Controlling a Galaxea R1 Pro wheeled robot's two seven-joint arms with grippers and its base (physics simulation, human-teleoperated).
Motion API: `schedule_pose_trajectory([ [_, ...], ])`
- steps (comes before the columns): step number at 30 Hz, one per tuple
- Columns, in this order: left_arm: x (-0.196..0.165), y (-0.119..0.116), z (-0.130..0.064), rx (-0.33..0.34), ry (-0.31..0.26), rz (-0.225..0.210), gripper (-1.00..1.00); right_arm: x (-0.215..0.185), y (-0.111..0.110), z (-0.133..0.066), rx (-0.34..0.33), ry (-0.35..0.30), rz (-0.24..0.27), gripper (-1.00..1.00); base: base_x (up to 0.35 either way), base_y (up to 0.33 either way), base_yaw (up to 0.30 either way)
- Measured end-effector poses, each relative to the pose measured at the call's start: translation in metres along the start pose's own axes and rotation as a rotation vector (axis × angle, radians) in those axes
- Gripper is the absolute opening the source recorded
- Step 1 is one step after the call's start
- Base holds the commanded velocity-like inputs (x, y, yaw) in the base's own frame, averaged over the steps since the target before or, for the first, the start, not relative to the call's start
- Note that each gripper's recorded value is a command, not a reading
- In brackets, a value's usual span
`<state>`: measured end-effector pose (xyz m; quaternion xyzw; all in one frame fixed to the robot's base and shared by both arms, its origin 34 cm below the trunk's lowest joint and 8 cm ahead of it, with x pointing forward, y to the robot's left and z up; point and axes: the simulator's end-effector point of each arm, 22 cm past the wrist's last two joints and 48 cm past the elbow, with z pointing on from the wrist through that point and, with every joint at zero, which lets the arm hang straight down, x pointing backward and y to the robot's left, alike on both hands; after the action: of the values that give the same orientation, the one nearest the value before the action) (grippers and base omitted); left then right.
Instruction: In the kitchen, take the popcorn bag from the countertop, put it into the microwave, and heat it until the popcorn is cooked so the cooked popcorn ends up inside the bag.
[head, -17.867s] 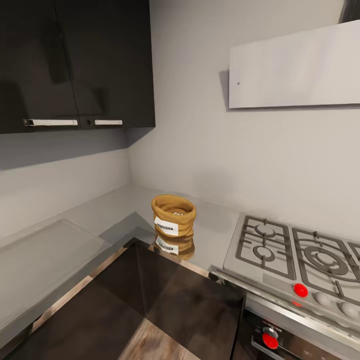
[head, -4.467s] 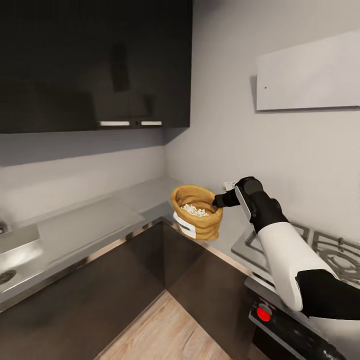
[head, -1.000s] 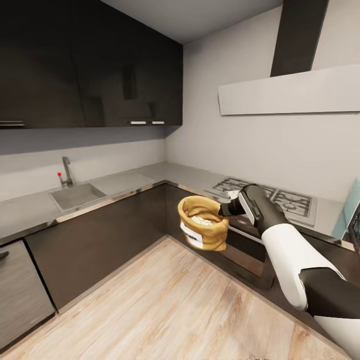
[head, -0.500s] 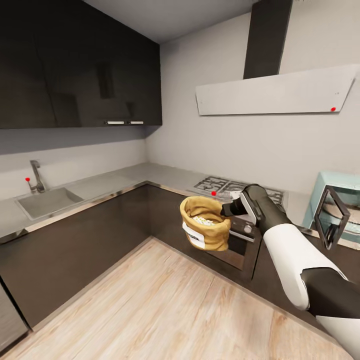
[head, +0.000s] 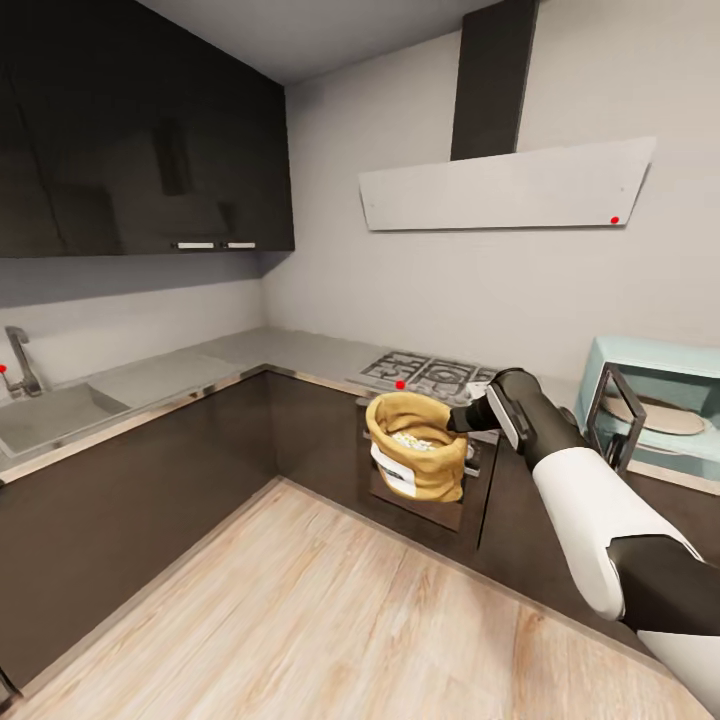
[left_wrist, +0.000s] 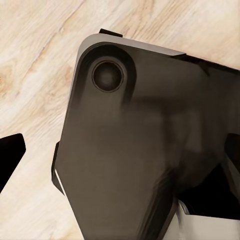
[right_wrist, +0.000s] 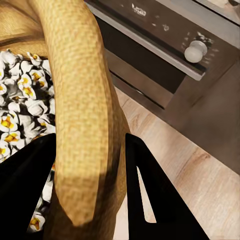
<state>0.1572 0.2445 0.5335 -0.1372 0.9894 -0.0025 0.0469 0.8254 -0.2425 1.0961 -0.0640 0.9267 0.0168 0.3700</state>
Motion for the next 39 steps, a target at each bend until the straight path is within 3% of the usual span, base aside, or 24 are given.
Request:
schedule_pose_trajectory([
  [4,0.0,-0.001,0.0,0.001,0.0,0.0,1.0,0.0,0.0,0.0,0.0,0.0,0.0,-1.0,-0.079,0.0,0.0],
  [31,0.001,-0.001,0.0,0.001,0.003,-0.002,1.0,0.011,-0.001,0.007,0.003,0.031,0.003,-1.0,-0.329,0.0,0.0],
  [39,0.0,0.0,0.0,0.0,0.002,-0.002,1.0,0.03,-0.008,0.017,0.018,0.082,0.011,-1.0,-0.035,0.0,-0.068],
])
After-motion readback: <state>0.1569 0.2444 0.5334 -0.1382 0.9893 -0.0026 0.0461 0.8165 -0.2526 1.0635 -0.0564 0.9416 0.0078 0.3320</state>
